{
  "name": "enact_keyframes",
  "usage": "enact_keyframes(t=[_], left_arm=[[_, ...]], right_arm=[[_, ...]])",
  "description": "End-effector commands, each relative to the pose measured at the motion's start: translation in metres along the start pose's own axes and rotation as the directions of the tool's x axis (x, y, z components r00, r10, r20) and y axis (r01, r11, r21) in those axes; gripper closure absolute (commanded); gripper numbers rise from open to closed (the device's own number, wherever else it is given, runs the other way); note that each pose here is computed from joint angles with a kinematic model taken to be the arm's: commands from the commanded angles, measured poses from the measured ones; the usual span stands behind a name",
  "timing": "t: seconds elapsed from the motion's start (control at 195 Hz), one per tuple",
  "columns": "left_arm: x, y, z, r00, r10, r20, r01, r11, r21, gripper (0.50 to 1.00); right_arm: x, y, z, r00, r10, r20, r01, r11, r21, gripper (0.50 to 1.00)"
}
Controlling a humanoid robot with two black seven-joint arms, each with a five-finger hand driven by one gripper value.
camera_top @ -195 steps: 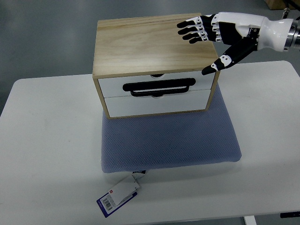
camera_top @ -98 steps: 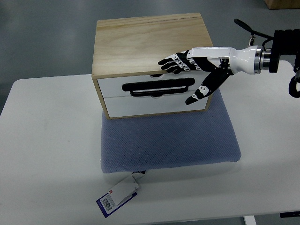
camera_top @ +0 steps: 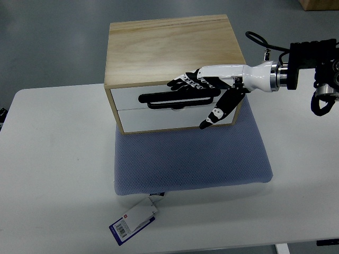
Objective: Open wood drawer with right hand
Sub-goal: 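Move the right hand over the cabinet toward the upper drawer's black handle, then hook the right hand's fingers around the black bar handle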
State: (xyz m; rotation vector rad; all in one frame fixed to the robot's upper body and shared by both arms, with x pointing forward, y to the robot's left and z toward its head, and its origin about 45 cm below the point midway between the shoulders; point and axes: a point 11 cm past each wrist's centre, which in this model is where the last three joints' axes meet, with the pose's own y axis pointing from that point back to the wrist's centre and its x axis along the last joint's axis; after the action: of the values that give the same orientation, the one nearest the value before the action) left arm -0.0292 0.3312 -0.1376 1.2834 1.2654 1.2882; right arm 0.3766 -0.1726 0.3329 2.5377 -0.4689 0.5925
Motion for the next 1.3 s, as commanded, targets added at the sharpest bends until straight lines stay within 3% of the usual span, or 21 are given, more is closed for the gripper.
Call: enact_keyframes(t=[0.0,0.839,1.295], left_arm=[[0.000,0.000,0.000,1.000,0.000,0.000,0.000,1.000,0.000,0.500],[0.000,0.000,0.000,1.000,0.000,0.000,0.000,1.000,-0.001,0.500],[0.000,0.000,0.000,1.000,0.000,0.000,0.000,1.000,0.000,0.500]], right_arm=[[-0.002,-0.005,0.003,1.000,-0.005,-0.007,0.005,1.000,-0.010,0.550],[-0.011,-0.032,0.034,1.000,-0.028,-0.012,0.026,0.995,-0.101,0.548],[-0.010,-0.032,0.042,1.000,-0.028,-0.012,0.026,0.992,-0.127,0.550]])
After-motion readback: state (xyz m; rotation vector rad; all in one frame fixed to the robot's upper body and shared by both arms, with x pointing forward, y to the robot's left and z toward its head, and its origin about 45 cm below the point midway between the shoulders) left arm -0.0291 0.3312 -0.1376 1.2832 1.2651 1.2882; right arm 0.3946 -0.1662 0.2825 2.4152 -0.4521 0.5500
